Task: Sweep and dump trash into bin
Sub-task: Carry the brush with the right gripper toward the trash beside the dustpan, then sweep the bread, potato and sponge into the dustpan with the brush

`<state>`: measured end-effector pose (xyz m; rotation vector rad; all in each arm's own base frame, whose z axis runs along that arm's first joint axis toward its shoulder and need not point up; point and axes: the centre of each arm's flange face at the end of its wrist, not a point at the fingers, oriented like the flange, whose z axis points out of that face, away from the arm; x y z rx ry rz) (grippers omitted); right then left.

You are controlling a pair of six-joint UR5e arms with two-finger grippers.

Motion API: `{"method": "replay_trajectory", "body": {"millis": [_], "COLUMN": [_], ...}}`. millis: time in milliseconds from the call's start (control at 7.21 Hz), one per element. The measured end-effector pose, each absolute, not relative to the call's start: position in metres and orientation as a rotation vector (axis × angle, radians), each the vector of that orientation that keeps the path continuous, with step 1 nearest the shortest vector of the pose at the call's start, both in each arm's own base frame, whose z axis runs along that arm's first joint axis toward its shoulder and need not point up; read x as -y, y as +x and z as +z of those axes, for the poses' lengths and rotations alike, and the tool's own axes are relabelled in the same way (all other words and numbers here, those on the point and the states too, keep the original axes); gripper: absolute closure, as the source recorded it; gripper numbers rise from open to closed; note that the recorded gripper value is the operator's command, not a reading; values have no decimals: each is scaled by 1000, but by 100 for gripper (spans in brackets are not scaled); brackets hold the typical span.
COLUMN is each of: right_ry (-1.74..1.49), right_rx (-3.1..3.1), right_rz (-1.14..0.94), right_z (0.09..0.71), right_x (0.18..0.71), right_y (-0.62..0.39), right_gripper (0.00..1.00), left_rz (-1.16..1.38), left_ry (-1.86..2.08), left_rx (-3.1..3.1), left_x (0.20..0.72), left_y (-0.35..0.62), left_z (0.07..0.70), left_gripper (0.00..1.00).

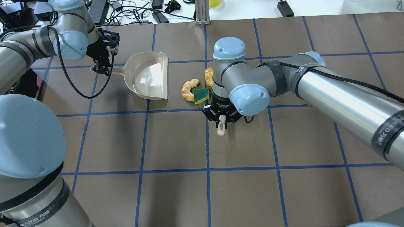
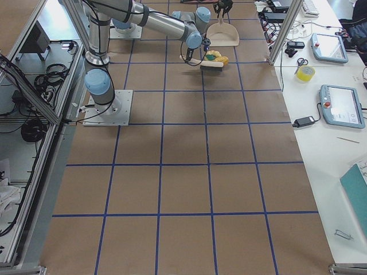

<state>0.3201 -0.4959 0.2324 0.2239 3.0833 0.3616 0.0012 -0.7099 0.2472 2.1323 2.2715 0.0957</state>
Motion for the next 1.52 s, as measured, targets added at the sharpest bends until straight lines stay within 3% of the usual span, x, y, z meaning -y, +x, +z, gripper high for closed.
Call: {"method": "replay_trajectory", "body": {"millis": [832, 1525], "right_ry": [340, 336], "right_rx": [-3001, -2795], "right_rz": [274, 205], "right_z": [227, 238], "right_x": [538, 543], "right_y": [457, 554], "right_gripper": [100, 100], "left_rz": [92, 88], "left_ry": [2138, 2142], "left_rx": [-2269, -2264], "left_x": [710, 710], "left_y": [1, 1], "left_z": [247, 248], "left_gripper": [91, 91]}}
